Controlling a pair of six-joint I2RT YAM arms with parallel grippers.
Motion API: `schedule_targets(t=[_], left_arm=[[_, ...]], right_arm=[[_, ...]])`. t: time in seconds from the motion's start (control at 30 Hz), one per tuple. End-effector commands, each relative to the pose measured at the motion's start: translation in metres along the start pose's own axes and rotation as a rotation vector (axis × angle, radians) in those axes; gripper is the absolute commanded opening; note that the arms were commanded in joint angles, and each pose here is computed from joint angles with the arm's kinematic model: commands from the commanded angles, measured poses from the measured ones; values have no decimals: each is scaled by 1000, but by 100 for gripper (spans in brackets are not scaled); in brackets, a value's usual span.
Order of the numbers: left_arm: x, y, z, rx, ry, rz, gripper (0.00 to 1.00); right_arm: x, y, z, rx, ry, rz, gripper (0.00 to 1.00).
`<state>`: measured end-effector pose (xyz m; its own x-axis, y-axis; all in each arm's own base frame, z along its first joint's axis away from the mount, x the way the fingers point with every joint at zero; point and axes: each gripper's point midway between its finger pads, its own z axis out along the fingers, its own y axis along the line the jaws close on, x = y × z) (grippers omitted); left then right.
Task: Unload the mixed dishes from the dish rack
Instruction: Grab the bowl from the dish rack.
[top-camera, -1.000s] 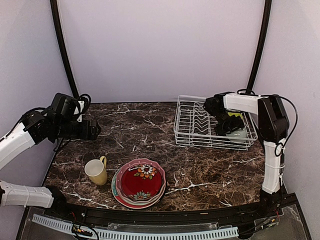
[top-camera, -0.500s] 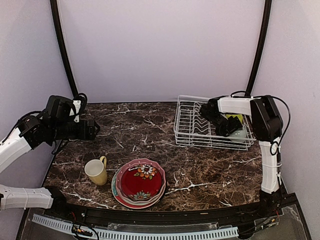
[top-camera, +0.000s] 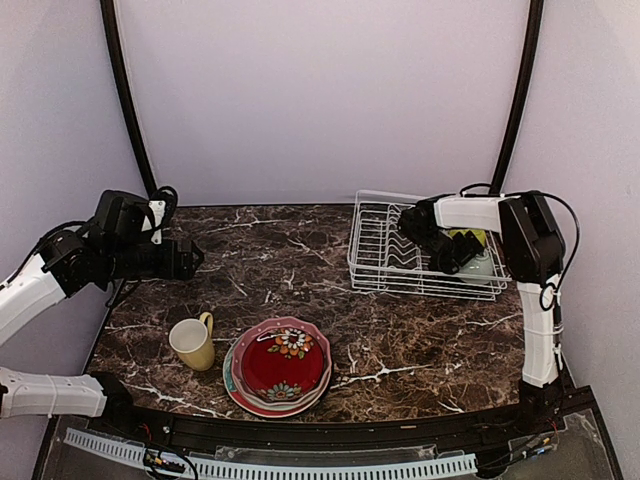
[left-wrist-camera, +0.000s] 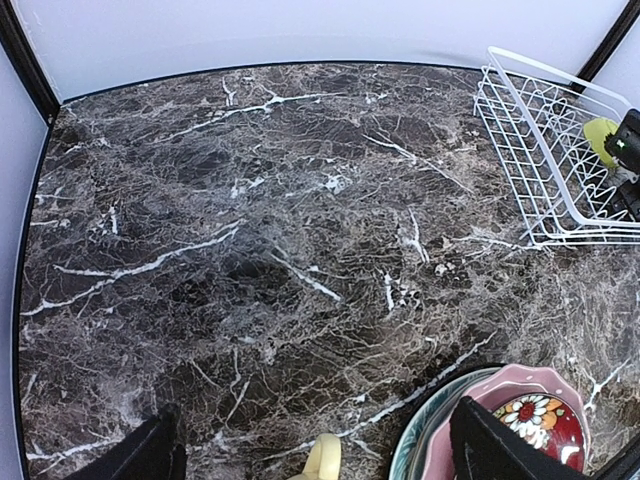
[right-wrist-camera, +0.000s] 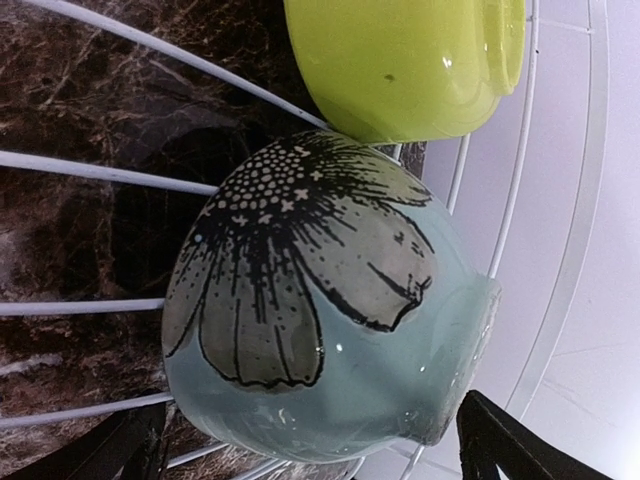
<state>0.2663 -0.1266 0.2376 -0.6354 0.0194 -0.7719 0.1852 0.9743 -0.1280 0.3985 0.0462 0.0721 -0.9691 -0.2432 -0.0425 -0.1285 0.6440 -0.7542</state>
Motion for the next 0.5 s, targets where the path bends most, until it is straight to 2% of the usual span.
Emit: schedule_targets(t=[0.0, 0.47], left_arm=[[3, -4, 5, 18, 9, -8, 90], [3, -3, 5, 15, 9, -13, 90]], right_arm=[[-12, 20, 8, -23, -40, -52, 99], [-9, 24, 21, 8, -35, -88, 94]])
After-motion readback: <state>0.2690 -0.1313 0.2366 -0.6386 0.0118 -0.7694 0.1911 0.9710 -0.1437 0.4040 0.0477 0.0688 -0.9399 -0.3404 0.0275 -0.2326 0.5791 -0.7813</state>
